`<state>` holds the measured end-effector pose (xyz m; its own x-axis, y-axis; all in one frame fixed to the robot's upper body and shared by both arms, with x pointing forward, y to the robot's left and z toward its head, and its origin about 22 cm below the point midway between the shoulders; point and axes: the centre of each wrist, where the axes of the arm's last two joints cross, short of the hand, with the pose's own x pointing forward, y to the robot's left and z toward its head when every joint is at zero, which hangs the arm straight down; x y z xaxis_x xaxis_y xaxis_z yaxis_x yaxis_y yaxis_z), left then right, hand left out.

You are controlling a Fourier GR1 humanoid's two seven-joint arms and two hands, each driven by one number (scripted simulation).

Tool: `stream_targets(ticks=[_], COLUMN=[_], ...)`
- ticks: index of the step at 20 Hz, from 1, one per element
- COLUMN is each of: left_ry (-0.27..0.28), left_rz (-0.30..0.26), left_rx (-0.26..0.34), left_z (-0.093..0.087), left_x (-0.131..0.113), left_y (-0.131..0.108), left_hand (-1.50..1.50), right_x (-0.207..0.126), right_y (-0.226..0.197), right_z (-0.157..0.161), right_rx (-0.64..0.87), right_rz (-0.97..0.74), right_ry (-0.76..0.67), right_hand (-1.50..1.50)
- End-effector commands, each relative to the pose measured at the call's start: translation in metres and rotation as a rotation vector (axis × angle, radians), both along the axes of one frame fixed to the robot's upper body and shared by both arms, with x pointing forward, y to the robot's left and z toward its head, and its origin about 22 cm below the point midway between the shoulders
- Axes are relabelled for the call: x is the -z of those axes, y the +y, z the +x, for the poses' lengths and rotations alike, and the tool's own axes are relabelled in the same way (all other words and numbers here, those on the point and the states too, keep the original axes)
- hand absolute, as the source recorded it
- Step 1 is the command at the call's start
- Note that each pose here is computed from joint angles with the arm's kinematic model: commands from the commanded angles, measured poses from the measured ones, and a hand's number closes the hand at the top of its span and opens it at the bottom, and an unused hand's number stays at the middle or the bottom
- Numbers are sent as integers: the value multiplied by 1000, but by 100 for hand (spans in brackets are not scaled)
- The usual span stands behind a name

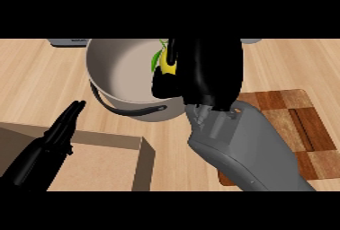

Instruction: Pick the lemon from the cutting board and place it in the pot

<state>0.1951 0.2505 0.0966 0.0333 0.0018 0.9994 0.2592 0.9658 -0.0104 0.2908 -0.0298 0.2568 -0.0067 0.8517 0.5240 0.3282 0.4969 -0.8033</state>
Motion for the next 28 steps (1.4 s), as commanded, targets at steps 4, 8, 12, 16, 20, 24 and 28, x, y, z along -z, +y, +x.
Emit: stream_targets(ticks=[4,8,12,16,20,24,28], left_ry=[158,152,141,136,140,142,121], left_rz=[-45,-42,-31,-43,-32,-24,-31], left_rx=[22,44,53,90,92,121,132], left_z=[12,14,13,10,9,10,15], left_x=[30,25,32,26,30,24,21], left_y=[-13,-22,-18,-29,-24,-27,-32], left_hand=[0,0,0,0,0,0,0], right_x=[-6,-2,18,31,46,53,55], right_y=[8,11,11,12,2,0,-6], right_z=[51,76,95,108,124,135,139], right_rx=[64,72,70,67,75,79,113], right_rz=[41,32,21,78,134,177,361], right_ry=[107,101,107,106,118,194,167], right_hand=[150,150,150,150,150,150,-150])
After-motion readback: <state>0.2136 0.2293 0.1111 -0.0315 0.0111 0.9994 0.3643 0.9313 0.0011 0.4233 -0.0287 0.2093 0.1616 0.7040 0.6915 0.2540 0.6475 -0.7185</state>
